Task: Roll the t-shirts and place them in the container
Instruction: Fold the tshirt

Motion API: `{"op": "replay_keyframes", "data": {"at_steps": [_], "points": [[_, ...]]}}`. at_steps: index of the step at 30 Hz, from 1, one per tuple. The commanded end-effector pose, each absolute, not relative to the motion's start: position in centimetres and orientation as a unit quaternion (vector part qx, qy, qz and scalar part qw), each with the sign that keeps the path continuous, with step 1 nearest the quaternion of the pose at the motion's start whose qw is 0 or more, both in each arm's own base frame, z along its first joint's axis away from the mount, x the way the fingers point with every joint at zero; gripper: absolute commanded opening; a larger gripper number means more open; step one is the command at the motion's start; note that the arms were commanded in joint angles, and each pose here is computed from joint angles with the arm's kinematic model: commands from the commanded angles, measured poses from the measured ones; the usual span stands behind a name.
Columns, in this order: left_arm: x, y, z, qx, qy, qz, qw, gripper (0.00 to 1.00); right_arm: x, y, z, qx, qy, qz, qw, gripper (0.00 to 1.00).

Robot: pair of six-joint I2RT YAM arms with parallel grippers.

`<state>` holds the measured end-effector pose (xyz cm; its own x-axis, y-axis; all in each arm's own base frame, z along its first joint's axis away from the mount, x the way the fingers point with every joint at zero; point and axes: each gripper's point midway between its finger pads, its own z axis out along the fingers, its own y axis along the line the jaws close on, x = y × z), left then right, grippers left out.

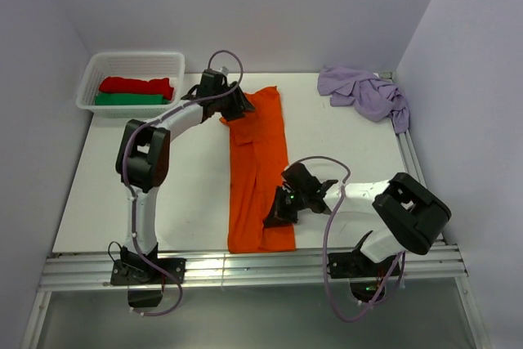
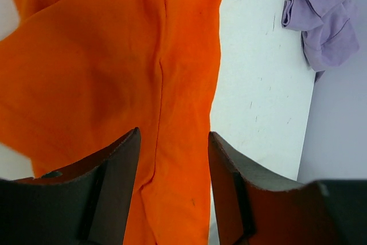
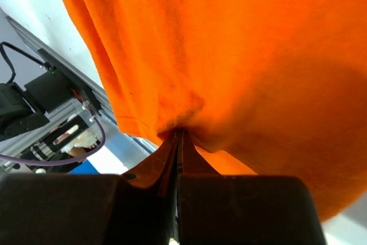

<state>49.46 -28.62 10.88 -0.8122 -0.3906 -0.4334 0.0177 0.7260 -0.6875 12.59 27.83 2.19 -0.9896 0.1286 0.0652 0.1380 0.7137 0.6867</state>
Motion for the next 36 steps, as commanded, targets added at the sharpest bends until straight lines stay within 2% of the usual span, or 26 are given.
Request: {"op": "replay_keyframes", "data": {"at_steps": [1,6,13,21,27,29,30,31,36], "points": [[51.6,-30.8,13.9,-0.064,0.853,-0.404,0.323,0.56,13.1,28.9,3.3,-0.062,-0.925,-0.375,-0.012,0.0],[52.2,-31.4,10.0,-0.072,0.862,-0.403,0.298,0.55,12.6,28.9,4.5,-0.052,-0.925,-0.375,-0.026,0.0],[53.8,-31.7,5.0,-0.077,0.874,-0.384,0.287,0.54,11.3,28.6,4.0,-0.032,-0.935,-0.353,-0.003,0.0],[57.3,-30.9,2.8,-0.101,0.877,-0.366,0.294,0.54,6.9,26.9,0.5,-0.024,-0.95,-0.307,0.054,0.0],[58.5,-30.5,2.8,-0.107,0.873,-0.37,0.3,0.55,4.9,25.9,-0.1,-0.009,-0.957,-0.283,0.057,0.0],[58.4,-30.5,3.2,-0.106,0.871,-0.372,0.302,0.55,5.9,26.0,0.8,-0.009,-0.96,-0.28,0.026,0.14],[58.3,-30.4,3.6,-0.104,0.871,-0.372,0.305,0.55,6.6,26.3,1.9,-0.006,-0.956,-0.292,0.005,0.3],[58.1,-30.4,3.7,-0.103,0.871,-0.371,0.305,0.55,7.3,26.7,3.0,-0.005,-0.957,-0.29,-0.009,0.36],[57.4,-30.0,3.6,-0.1,0.874,-0.367,0.304,0.55,10.8,26.7,5.3,-0.004,-0.968,-0.234,-0.086,0.48]]}}
